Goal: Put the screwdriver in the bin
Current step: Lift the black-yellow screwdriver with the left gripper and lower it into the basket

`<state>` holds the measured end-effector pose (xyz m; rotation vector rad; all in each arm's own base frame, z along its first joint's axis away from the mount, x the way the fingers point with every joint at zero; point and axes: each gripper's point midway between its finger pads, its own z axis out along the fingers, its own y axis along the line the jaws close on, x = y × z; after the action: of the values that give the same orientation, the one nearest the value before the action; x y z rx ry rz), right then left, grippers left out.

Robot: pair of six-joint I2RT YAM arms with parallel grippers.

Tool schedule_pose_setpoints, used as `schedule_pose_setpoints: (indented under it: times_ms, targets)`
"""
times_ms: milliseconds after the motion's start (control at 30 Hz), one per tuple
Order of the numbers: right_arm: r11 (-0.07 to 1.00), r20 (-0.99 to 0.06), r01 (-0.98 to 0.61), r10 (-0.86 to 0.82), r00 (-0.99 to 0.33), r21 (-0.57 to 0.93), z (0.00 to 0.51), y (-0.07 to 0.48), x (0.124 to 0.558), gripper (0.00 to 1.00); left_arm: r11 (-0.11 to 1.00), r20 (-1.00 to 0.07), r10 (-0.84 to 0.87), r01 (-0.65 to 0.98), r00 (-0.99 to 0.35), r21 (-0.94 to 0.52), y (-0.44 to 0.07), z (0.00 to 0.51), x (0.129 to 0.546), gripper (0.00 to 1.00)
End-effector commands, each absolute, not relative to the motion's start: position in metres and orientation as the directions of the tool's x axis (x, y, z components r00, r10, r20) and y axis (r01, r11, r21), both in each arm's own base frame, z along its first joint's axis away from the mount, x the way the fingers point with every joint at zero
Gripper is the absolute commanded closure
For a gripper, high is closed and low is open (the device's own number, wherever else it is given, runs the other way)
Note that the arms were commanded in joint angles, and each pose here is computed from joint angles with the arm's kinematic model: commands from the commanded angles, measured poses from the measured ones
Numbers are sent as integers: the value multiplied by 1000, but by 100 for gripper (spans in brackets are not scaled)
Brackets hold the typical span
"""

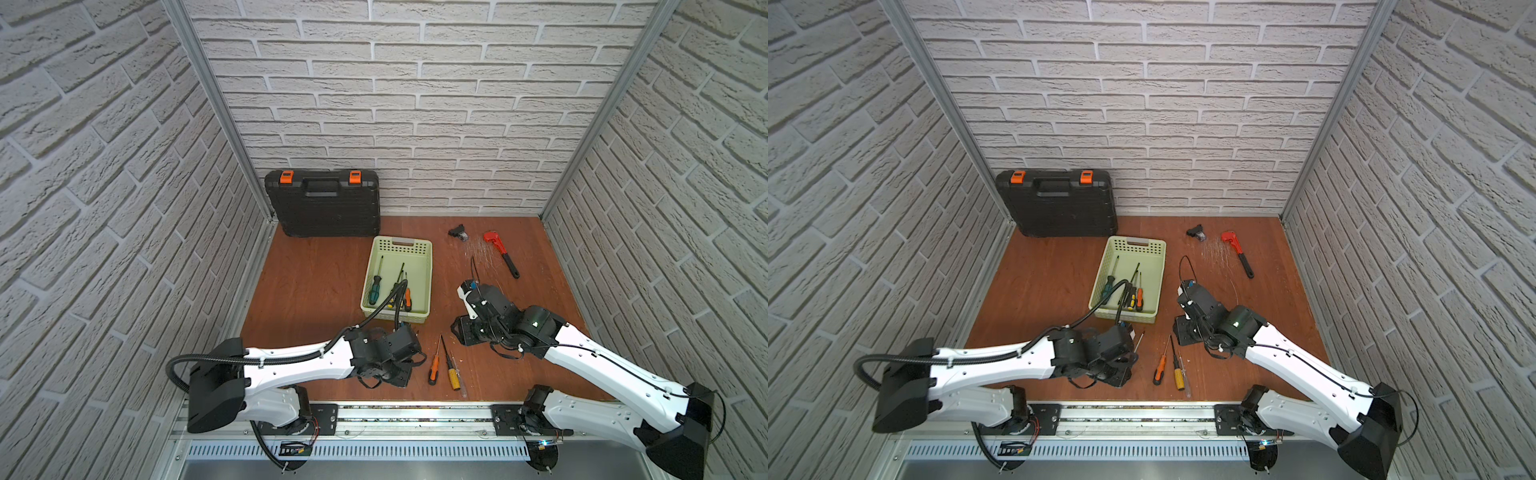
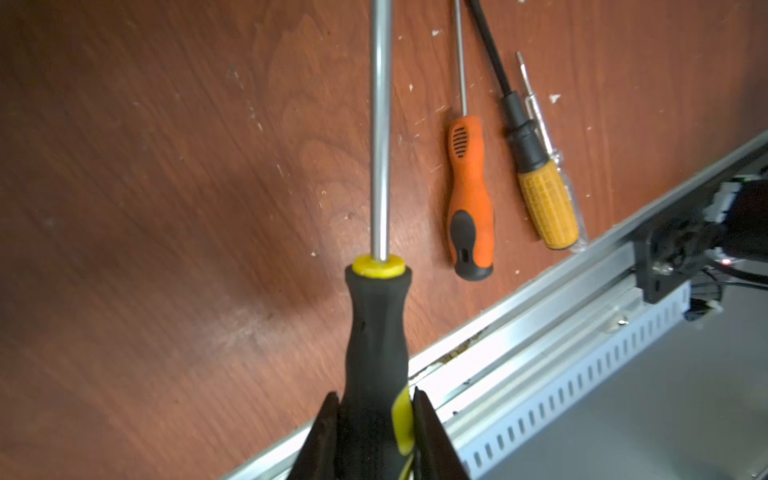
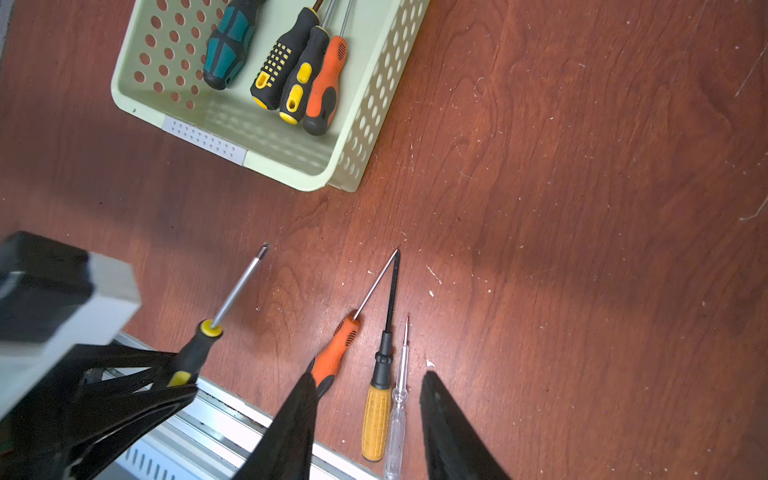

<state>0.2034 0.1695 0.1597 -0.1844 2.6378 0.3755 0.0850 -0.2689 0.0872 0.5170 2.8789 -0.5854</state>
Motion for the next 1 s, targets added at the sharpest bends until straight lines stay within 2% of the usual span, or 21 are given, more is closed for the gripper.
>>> schedule_pose_setpoints:
  times_ms: [0, 233, 400, 533, 667, 800, 967]
  targets:
    - [950, -512, -204, -57, -857, 236, 178, 171, 216, 56, 906, -200, 241, 294, -950, -303, -236, 91, 84, 94]
    - [946, -496, -187, -32, -868, 266, 176, 171, 228, 57, 885, -290, 163, 269, -943, -379, -230, 161, 138, 93]
    - [945, -472, -184, -37, -881, 269, 168, 170, 236, 58, 876, -334, 142, 275, -932, -396, -243, 190, 206, 92]
    - [941, -474, -183, -28, -880, 284, 168, 173, 241, 60, 892, -355, 117, 256, -928, -373, -264, 179, 275, 92]
    - [942, -451, -187, -43, -891, 280, 161, 172, 236, 60, 899, -314, 131, 246, -940, -362, -289, 153, 323, 93]
    - [950, -420, -172, -49, -906, 260, 148, 163, 225, 60, 903, -279, 145, 243, -949, -356, -311, 129, 347, 93]
    - [953, -387, -152, -41, -921, 260, 132, 157, 214, 60, 906, -222, 161, 233, -962, -354, -331, 96, 354, 92]
